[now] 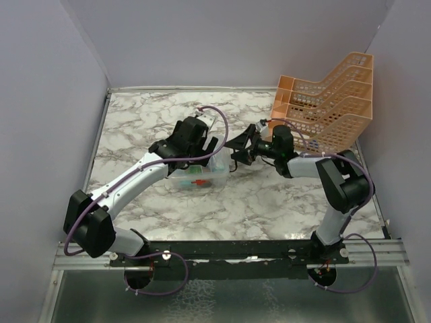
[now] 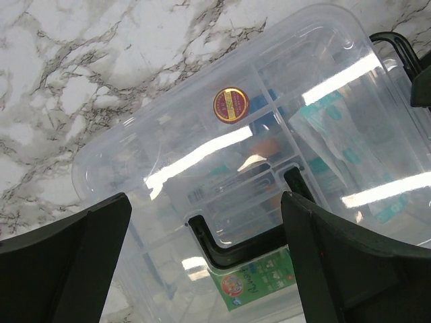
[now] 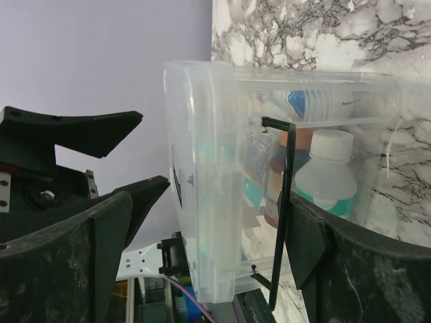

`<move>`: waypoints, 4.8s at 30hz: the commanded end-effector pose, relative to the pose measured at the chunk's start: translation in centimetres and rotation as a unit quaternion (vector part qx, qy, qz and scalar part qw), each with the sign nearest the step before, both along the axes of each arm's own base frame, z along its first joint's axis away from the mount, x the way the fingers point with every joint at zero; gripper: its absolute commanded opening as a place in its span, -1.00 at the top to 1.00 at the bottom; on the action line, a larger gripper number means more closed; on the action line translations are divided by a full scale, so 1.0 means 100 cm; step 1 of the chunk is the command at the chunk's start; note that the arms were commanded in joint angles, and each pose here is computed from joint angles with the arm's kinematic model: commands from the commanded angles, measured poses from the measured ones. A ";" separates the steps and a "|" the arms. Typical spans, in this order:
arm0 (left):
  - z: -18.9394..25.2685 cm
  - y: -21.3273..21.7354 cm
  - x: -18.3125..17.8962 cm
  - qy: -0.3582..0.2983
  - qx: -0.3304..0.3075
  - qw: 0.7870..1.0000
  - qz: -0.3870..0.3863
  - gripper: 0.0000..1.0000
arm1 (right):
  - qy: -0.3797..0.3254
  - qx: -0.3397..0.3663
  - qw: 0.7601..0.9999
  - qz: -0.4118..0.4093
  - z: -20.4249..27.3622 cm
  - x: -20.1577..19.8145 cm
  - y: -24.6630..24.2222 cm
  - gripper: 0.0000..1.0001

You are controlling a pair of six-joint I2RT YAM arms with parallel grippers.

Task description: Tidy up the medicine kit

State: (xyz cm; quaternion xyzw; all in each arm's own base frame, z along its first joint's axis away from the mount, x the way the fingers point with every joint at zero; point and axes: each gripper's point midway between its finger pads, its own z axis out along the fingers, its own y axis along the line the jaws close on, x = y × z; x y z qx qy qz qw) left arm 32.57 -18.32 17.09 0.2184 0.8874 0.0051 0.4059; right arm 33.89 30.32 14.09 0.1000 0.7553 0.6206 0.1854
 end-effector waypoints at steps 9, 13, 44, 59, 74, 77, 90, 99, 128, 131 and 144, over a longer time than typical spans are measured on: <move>-0.010 0.009 -0.026 0.022 -0.009 1.000 0.000 -0.92 | -0.033 -0.115 0.993 -0.008 -0.001 0.002 0.003 -0.71; -0.025 0.014 -0.028 0.042 0.010 0.999 0.007 -0.89 | -0.021 -0.156 0.987 -0.021 -0.007 0.002 0.002 -0.64; -0.040 0.015 -0.034 0.072 0.016 0.997 0.023 -0.84 | -0.020 -0.315 0.946 -0.077 0.013 -0.001 -0.007 0.38; -0.039 0.008 -0.032 0.080 0.005 0.997 0.017 -0.79 | -0.041 -0.275 0.960 -0.038 0.029 -0.005 0.011 0.63; 0.075 0.008 0.010 -0.044 -0.058 0.996 0.055 -0.99 | -0.140 -0.371 0.917 -0.050 0.059 0.019 -0.012 -0.41; 0.092 0.029 0.027 -0.057 -0.093 0.989 0.100 -0.99 | -0.150 -0.385 0.910 -0.039 0.060 0.021 -0.010 -0.42; 0.022 0.125 0.033 0.063 -0.364 0.899 0.234 -0.90 | -0.240 -0.475 0.846 0.021 0.056 0.014 0.068 -0.42; -0.006 0.128 0.016 0.086 -0.524 0.813 0.241 -0.97 | -0.319 -0.532 0.782 0.060 0.049 0.006 0.123 -0.40; -0.047 0.119 0.003 0.162 -0.705 0.559 0.406 -0.99 | -0.328 -0.566 0.747 0.116 -0.001 -0.007 0.134 -0.38; -0.048 0.116 0.001 0.179 -0.712 0.539 0.413 -0.99 | -0.326 -0.565 0.749 0.118 -0.002 -0.008 0.133 -0.38; -0.071 0.114 -0.005 0.184 -0.667 0.600 0.401 -0.99 | -0.320 -0.563 0.752 0.121 -0.006 -0.010 0.134 -0.37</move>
